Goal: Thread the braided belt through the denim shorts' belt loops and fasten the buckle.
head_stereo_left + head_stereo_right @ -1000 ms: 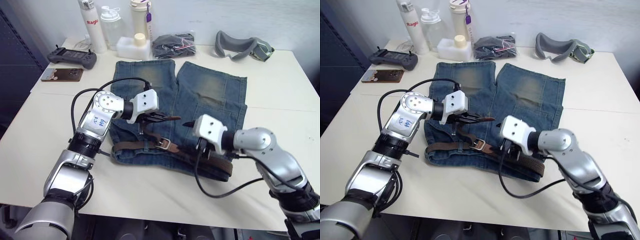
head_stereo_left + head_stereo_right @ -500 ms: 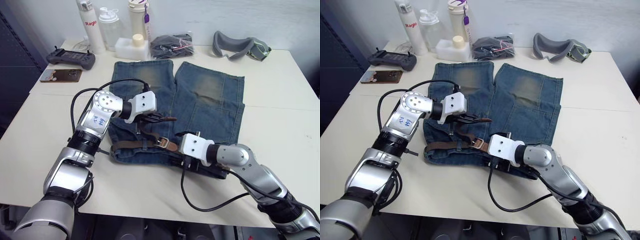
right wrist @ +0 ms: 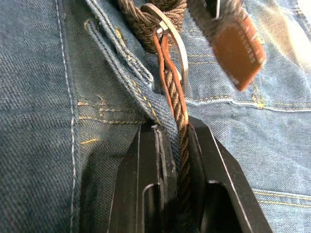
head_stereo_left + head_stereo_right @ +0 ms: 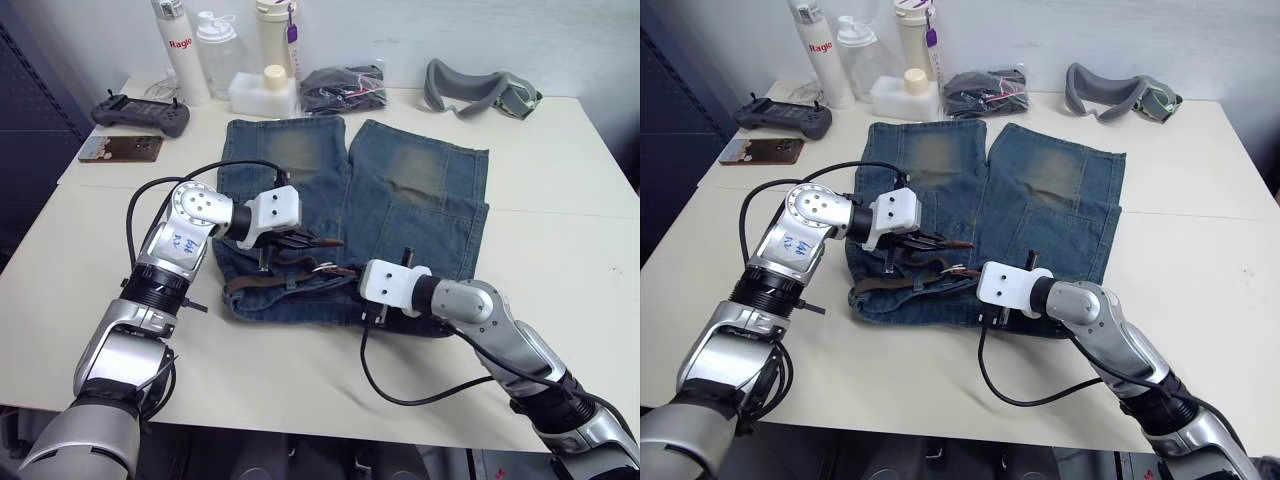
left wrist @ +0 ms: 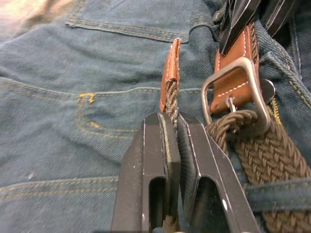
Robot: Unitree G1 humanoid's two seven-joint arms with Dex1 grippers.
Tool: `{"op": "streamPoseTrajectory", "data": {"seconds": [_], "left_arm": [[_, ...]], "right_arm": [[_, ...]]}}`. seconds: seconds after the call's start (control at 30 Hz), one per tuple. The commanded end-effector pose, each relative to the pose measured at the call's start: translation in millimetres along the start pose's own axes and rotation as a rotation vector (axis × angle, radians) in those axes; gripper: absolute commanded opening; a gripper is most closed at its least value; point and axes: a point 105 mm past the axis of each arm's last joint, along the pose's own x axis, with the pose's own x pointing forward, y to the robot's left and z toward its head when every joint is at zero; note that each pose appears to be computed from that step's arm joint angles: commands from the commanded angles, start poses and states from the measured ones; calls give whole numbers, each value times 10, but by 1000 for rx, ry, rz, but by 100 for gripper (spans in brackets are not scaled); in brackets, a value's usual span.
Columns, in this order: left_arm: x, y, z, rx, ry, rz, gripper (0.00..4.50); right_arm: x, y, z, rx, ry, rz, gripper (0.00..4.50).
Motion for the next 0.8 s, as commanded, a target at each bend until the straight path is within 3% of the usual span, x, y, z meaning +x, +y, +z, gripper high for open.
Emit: {"op": "streamPoseTrajectory", "data": {"seconds": [0.03,0.17,0.57,0.8], "left_arm": [[-146,104,83,91,1,9,0],[-161,63,6,162,55,-49,0],[3,-45,141,219,3,-129,0],[-15,-44,120,241,27,-148,0]], "right_arm": [[-110,-200,75,-29,-34,-92,4],[-145,-213,114,-8,-62,-92,4],[-159,-245,173,6,-80,-90,4],[-186,-329,165,-1,-68,-123,4]]}}
